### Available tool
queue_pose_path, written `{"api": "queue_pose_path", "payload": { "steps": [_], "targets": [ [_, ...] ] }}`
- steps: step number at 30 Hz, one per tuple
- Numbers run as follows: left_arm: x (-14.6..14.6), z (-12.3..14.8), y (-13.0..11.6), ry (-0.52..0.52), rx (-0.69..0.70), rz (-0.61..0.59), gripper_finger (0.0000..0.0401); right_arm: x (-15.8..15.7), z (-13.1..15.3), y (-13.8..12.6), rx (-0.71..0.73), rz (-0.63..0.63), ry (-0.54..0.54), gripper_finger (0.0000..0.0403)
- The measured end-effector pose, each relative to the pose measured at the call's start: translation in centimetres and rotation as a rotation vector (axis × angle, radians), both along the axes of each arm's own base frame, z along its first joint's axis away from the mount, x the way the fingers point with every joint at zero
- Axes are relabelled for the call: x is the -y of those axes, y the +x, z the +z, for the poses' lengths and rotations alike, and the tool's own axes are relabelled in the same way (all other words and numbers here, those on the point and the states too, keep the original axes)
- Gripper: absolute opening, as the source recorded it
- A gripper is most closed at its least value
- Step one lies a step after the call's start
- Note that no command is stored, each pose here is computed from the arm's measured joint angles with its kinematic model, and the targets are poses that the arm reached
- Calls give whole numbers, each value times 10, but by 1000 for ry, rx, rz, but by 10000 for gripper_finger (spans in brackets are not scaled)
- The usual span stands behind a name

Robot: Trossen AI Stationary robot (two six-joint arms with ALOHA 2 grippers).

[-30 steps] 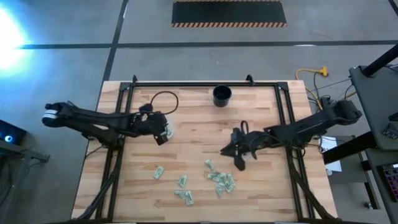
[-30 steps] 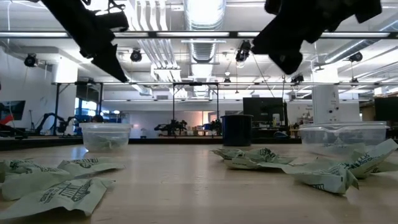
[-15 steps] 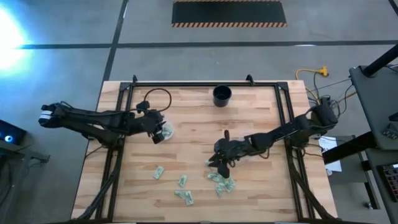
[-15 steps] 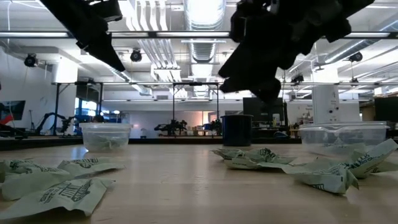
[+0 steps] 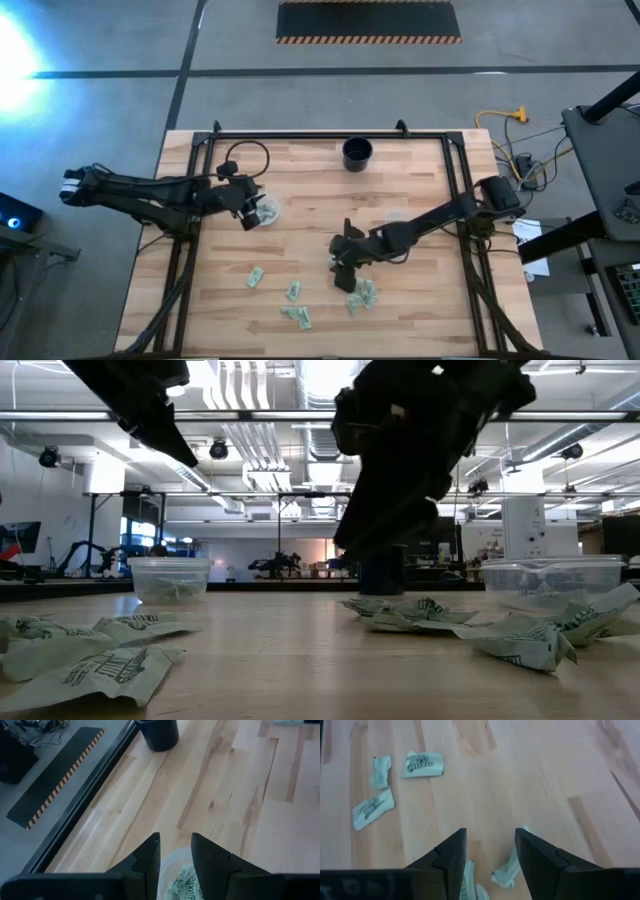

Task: Pick and place items into bin
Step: Put the white sweetener packet into the right transparent bin

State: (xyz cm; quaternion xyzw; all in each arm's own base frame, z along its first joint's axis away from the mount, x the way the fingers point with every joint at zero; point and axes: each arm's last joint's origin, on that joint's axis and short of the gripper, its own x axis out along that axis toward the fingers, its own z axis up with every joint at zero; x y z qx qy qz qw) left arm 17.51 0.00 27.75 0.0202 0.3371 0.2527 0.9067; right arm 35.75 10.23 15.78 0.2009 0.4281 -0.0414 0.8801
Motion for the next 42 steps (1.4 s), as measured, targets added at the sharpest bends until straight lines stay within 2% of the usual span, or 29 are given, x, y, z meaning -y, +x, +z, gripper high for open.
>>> {"api": "queue_pose_path", "payload": {
  "steps": [3,8,14,22,42],
  "targets": [
    [0,1,-2,-2,11,-1,93,-2,-4,6,-25,0,-7,156],
    [0,3,-3,-3,22,-2,93,-5,-18,12,-145,-12,-35,153],
    [1,3,-3,-7,22,-9,93,-8,-11,24,-112,-43,-70,150],
    [3,2,-3,-11,20,-25,93,-6,-6,21,-193,-54,-135,139],
    [3,-1,-3,-8,8,-26,93,-2,-17,11,-254,-62,-157,139]
  ]
}}
